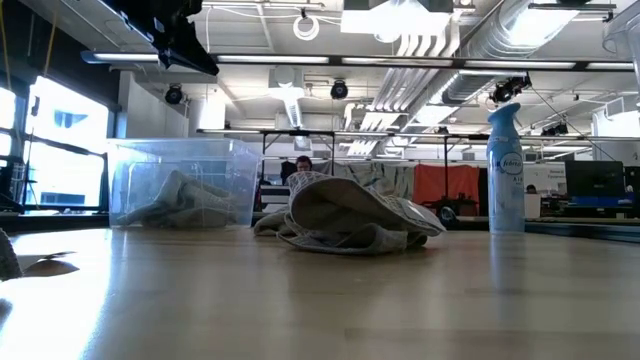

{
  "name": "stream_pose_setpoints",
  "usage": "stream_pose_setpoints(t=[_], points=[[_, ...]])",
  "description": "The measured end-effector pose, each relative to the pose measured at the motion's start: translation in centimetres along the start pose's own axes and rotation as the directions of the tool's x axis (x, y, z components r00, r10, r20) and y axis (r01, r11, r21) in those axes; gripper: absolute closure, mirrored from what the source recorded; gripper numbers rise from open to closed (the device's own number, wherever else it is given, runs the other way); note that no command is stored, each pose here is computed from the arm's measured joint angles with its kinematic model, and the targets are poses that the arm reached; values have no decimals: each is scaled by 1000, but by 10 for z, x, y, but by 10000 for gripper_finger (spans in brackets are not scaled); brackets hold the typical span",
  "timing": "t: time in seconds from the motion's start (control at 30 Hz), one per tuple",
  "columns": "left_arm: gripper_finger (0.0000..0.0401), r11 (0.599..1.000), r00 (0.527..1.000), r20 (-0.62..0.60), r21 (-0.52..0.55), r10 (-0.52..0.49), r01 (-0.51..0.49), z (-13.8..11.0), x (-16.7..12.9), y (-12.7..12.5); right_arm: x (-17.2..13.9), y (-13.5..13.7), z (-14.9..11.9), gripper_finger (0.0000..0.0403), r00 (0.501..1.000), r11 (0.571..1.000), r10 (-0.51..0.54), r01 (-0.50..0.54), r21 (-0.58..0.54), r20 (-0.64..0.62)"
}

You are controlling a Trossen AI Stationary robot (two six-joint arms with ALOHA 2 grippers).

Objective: Sort microfiber towel by color & place in baskets
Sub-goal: Put the top blue microfiber towel into the bottom transparent bin, then put the top center white microfiber towel into the top transparent bin

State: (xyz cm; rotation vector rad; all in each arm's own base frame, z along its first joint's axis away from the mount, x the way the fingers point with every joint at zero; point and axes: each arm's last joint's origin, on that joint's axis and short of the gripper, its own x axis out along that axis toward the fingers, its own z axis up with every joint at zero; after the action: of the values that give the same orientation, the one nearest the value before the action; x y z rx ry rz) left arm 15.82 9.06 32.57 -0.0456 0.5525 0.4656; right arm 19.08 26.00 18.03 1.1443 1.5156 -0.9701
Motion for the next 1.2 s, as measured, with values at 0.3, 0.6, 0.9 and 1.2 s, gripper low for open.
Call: stream_pose_setpoints(t=[0.3,0.6,0.9,1.2], points=[[398,1000,1000,0,1,5,-5,0,0,0,-32,-7,-12,230,999,1000,13,-13,-21,31],[398,1000,1000,0,0,5,-5,0,0,0,-95,-13,-28,242,992,999,4,1,-37,128],[398,1000,1000,1,1,-1,1,0,0,0,-133,-12,-16,253,968,1000,30,-29,-9,249],[398,1000,1000,3,2,-24,24,0,0,-1,-146,16,20,267,753,950,287,-302,-77,592]])
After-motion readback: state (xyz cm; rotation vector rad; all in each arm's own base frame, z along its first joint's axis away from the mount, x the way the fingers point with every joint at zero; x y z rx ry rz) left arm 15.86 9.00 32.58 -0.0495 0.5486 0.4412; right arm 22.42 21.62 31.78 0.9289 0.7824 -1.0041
